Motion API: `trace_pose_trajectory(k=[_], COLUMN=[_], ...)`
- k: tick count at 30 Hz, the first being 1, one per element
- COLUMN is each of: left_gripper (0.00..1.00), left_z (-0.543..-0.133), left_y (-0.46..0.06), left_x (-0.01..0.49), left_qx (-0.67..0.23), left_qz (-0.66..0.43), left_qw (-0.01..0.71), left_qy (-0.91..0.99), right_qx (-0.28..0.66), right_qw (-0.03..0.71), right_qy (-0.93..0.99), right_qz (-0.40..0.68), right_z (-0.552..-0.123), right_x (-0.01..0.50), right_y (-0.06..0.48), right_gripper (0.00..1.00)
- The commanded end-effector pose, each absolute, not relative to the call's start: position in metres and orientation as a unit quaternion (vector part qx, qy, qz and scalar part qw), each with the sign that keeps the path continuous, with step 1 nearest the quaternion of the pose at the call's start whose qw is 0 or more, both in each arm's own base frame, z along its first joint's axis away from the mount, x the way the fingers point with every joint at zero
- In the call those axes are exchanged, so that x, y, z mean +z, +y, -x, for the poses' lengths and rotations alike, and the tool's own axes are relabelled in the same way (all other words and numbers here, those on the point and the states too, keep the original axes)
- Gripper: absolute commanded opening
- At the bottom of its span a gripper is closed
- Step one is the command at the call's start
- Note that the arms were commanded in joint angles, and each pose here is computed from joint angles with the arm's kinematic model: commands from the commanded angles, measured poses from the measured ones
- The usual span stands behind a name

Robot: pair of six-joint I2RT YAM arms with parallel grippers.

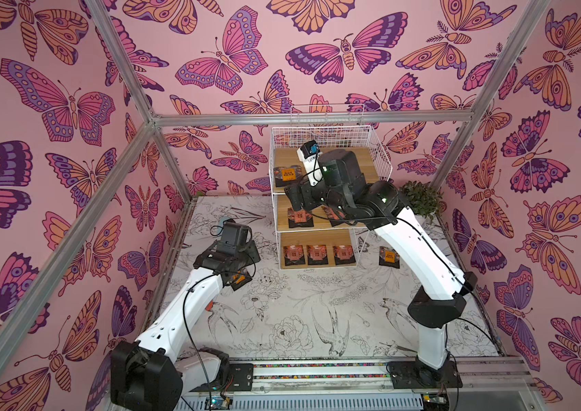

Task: Remove the tea bags from the shelf
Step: Pick up the tea bag from the shelf.

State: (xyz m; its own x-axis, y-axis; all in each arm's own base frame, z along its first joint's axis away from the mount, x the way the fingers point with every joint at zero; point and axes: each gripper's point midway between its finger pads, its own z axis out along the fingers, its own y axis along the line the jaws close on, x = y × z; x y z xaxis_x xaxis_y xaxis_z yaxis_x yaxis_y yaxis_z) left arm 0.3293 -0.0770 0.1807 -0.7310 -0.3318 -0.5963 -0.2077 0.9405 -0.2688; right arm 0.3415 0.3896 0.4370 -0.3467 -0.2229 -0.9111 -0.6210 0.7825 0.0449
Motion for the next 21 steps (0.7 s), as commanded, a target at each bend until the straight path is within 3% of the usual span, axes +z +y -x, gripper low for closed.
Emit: trace_pose_trajectory(k=[1, 8, 21], left_gripper=[0.57, 0.57, 0.57], left_z=[-0.332, -0.332, -0.334], left_y=[-0.075, -0.073, -0.069], left_x=[0.181, 0.179, 0.178], left_qx=[-0.089, -0.083, -0.08], left_qz=[0.141, 0.142, 0.144], left_qw=[0.343, 0.342, 0.341], left_qy=[0.925, 0.925, 0.926], right_qx=[0.222, 0.257, 0.264], right_qw=[0.502, 0.511, 0.481], right_qy=[0.797, 0.79, 0.803], right_qz=[0.249, 0.22, 0.234], right_z=[-0.349, -0.36, -0.371], right_x=[0.434, 0.444, 0.413], right_y=[0.397, 0.394, 0.411], right_gripper=[0.97, 0.97, 0.97])
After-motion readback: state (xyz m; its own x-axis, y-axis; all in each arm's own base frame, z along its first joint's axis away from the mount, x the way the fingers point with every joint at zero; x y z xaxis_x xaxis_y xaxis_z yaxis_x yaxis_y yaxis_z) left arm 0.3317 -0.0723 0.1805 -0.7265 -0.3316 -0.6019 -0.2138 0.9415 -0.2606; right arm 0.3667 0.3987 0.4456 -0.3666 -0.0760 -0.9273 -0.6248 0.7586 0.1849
